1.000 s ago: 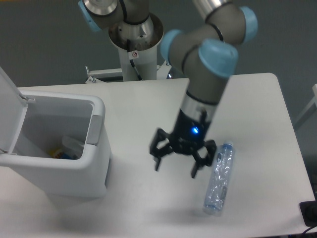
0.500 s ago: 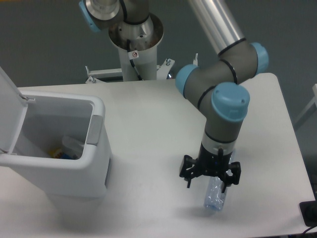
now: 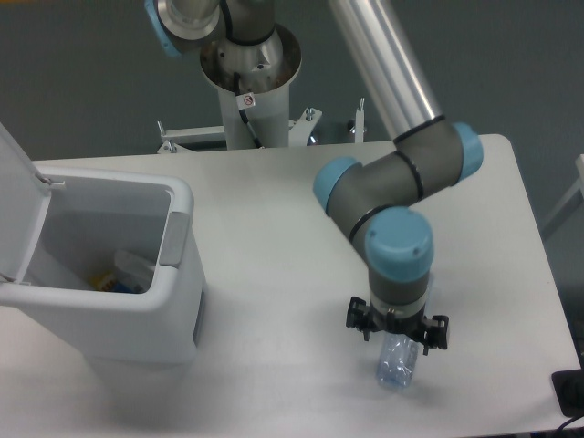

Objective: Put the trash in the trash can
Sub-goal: 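Rotate the gripper to align with the bottle and close on it, then lift the bottle and carry it over the bin opening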

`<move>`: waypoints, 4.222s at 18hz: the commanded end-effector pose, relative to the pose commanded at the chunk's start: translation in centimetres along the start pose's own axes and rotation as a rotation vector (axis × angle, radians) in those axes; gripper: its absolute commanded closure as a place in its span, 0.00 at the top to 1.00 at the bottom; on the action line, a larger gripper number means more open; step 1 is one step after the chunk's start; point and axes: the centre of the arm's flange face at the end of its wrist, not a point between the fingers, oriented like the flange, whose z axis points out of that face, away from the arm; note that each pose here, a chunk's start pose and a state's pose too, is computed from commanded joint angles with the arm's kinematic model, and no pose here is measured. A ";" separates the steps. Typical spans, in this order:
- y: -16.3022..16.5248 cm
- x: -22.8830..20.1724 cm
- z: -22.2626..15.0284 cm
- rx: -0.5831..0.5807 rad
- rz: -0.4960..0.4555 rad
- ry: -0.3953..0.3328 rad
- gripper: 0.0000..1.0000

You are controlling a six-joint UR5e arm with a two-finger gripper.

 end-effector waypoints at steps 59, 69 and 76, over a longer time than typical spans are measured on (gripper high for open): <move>-0.2 -0.7 -25.8 0.788 -0.267 0.402 0.39; 1.1 2.9 -37.0 1.045 -0.177 0.571 0.39; 1.4 7.8 -39.7 1.047 -0.151 0.627 0.39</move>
